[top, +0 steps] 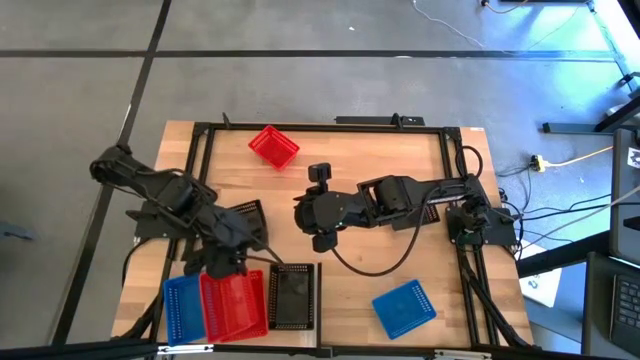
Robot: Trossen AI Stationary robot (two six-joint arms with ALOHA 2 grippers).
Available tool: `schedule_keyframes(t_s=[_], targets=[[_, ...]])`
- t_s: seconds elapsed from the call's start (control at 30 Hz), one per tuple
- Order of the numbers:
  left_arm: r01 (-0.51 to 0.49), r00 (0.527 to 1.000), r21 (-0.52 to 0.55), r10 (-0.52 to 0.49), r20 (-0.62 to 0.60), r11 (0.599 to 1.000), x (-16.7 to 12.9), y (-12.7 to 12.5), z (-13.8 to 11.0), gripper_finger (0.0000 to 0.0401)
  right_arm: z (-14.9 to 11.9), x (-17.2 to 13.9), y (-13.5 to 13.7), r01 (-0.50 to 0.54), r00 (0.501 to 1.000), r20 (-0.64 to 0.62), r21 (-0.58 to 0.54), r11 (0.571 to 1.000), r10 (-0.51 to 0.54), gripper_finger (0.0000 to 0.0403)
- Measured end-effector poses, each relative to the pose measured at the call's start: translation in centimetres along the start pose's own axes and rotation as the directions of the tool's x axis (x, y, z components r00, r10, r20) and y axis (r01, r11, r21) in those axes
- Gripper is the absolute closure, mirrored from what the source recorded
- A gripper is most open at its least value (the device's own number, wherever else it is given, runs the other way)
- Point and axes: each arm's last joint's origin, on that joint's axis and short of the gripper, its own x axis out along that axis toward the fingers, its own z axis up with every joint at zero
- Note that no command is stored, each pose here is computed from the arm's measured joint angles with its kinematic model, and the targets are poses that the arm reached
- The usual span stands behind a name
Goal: Stack baskets on shelf by color
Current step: Stack the bottom red bin on top of the other red bin on the shelf
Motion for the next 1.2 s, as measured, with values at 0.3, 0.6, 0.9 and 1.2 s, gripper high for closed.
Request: schedule_keyframes(t_s=[0.3, 0.6, 0.9, 1.2], targets=[[-0.033, 0.998, 0.022, 0.034, -0.057, 0.999, 0.9, -0.2, 0.3, 0.0396, -0.1, 0.0, 0.0, -0.001, 1.000, -0.007, -0.002, 1.000, 0.001, 0.0318], [-0.117, 0.990, -0.048, 0.112, -0.091, 0.992, 1.0, -0.3, 0.7, 0.0370, -0.1, 0.0, 0.0, 0.002, 1.000, -0.008, -0.002, 1.000, -0.002, 0.0318], [-0.172, 0.983, -0.047, 0.169, -0.068, 0.984, 0.8, -0.1, 1.1, 0.0358, -0.1, 0.0, 0.0, 0.002, 1.000, -0.005, 0.000, 1.000, -0.002, 0.0318], [-0.225, 0.974, -0.148, 0.218, -0.062, 0.963, -0.3, -0.9, 1.3, 0.0360, 0.1, 0.0, 0.1, -0.045, 0.999, 0.024, 0.007, 0.999, 0.045, 0.0318]])
